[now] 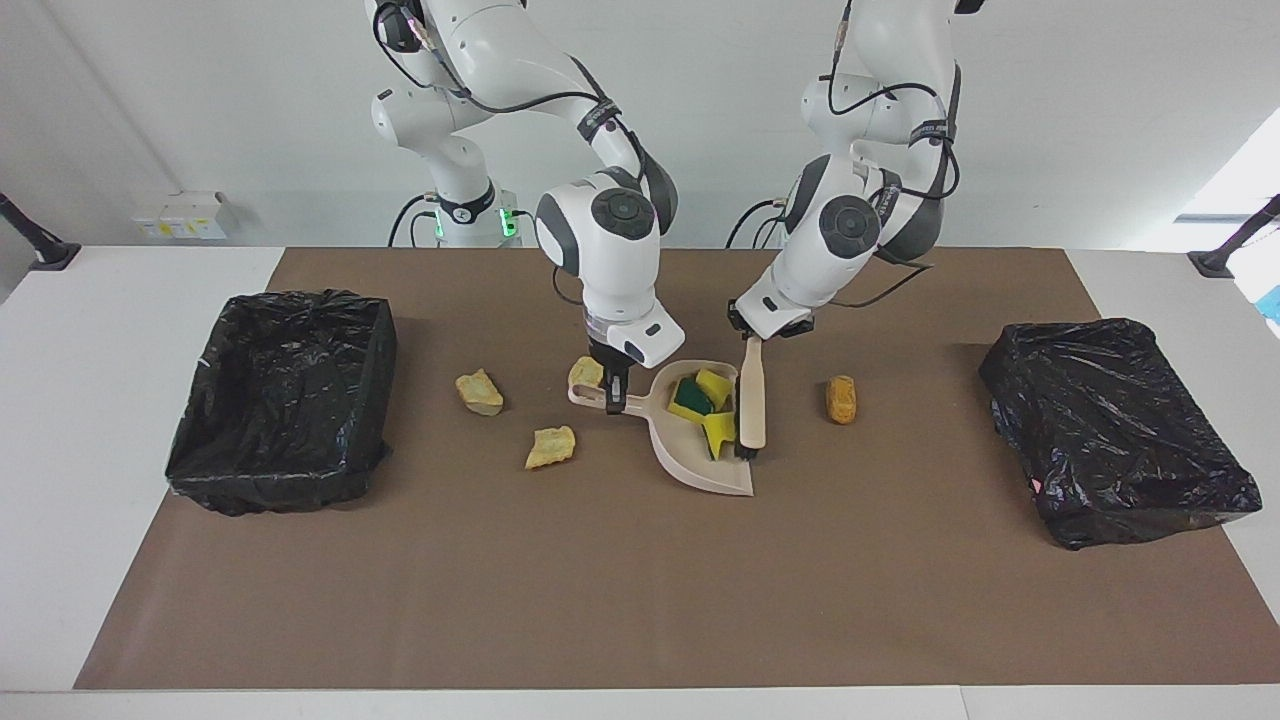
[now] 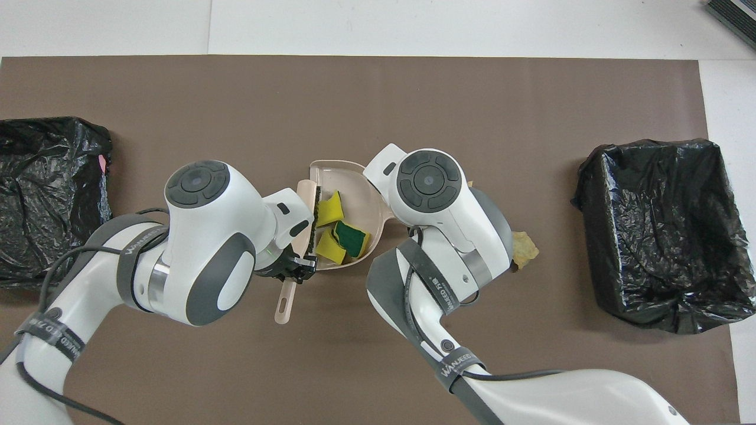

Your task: Sweep and dump trash in bin

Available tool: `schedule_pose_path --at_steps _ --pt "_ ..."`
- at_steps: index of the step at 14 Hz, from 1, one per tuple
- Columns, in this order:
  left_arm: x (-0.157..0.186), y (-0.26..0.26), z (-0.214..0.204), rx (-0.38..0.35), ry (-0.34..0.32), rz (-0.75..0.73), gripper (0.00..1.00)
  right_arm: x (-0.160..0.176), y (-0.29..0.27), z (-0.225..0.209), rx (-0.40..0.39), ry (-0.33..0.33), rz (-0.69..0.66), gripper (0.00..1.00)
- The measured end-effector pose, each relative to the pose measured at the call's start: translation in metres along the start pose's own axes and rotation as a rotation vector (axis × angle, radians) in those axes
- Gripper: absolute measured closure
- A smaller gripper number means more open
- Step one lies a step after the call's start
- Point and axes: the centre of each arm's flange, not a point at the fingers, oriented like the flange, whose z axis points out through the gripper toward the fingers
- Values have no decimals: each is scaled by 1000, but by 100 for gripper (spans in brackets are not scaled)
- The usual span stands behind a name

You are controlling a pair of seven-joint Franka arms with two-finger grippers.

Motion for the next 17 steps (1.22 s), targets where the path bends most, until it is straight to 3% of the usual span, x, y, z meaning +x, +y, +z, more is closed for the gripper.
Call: schedule_pose_path --at_steps 3,6,11,17 --pt "-22 -32 -54 -21 -21 -76 74 -1 0 1 2 -1 1 69" --pt "-30 -80 -66 -30 -67 -205 74 -1 0 2 3 -2 1 69" --pt "-46 -157 -40 12 -113 -499 74 -1 0 2 3 -2 1 69" --pt "-64 -107 43 78 -74 -439 74 -1 0 2 3 -2 1 69"
